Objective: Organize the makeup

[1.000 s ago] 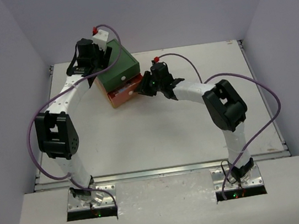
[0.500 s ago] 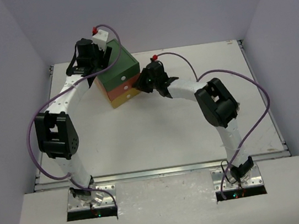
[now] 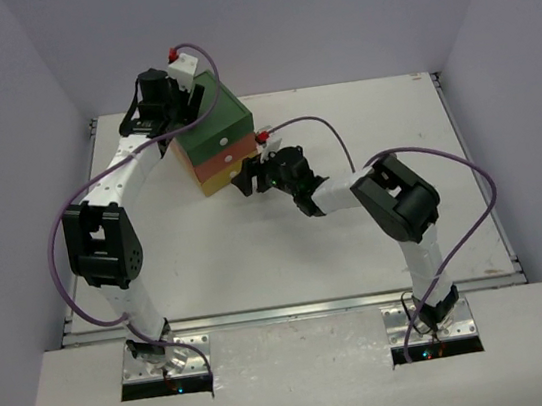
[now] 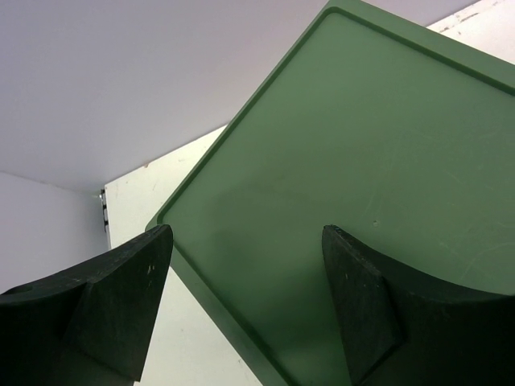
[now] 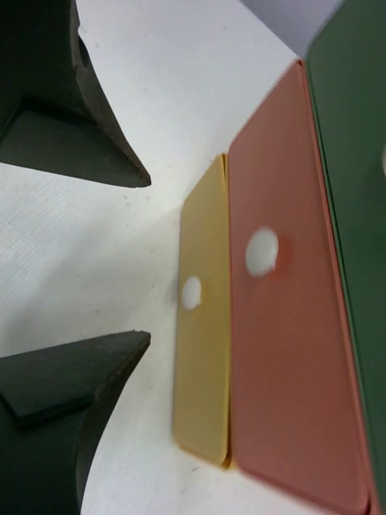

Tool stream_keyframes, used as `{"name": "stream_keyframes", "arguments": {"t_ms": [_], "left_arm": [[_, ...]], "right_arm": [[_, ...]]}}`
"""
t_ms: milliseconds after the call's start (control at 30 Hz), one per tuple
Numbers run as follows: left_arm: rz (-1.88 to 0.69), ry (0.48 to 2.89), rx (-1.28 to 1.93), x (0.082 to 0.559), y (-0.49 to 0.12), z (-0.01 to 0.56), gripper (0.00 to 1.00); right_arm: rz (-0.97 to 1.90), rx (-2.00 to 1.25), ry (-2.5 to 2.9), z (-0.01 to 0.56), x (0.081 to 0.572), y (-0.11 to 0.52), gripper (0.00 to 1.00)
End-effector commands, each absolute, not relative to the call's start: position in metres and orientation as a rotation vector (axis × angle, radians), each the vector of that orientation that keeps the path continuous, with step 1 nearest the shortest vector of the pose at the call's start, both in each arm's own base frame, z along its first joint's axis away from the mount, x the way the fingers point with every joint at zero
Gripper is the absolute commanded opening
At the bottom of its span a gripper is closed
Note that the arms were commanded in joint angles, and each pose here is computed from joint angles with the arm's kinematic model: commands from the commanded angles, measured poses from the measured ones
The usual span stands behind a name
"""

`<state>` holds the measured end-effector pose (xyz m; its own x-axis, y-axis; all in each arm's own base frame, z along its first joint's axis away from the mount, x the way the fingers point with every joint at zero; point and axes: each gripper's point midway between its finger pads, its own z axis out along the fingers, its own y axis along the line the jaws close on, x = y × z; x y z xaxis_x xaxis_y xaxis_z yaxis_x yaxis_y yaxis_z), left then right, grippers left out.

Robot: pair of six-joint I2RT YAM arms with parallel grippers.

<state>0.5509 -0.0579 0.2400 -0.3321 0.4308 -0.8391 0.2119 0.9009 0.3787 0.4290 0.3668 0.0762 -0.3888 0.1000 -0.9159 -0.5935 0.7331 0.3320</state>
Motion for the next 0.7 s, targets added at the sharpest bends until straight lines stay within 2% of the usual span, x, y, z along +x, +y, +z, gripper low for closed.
{"name": "stream_keyframes", "arguments": {"t_ms": [0,100,300,667], "left_arm": [[0.192,2.135,0.581,0.526,-0.061,0.179,0.75],[0.194,2.134,0.580,0.527,-0.061,0.180,0.75],[0.191,2.135,0.583,0.526,-0.062,0.179,0.76],[0.201,2.130,0.586,0.528,-0.061,0.181,0.77]], "right_arm": [[0.674,-0.483,1.613,0.100,0.447,0.382,0.73],[0.693,-0.415,1.637,0.094,0.455,0.386,0.73],[0.693,-0.206,1.713,0.078,0.474,0.381,0.65],[0.732,-0.133,1.759,0.067,0.486,0.394,0.51]]}}
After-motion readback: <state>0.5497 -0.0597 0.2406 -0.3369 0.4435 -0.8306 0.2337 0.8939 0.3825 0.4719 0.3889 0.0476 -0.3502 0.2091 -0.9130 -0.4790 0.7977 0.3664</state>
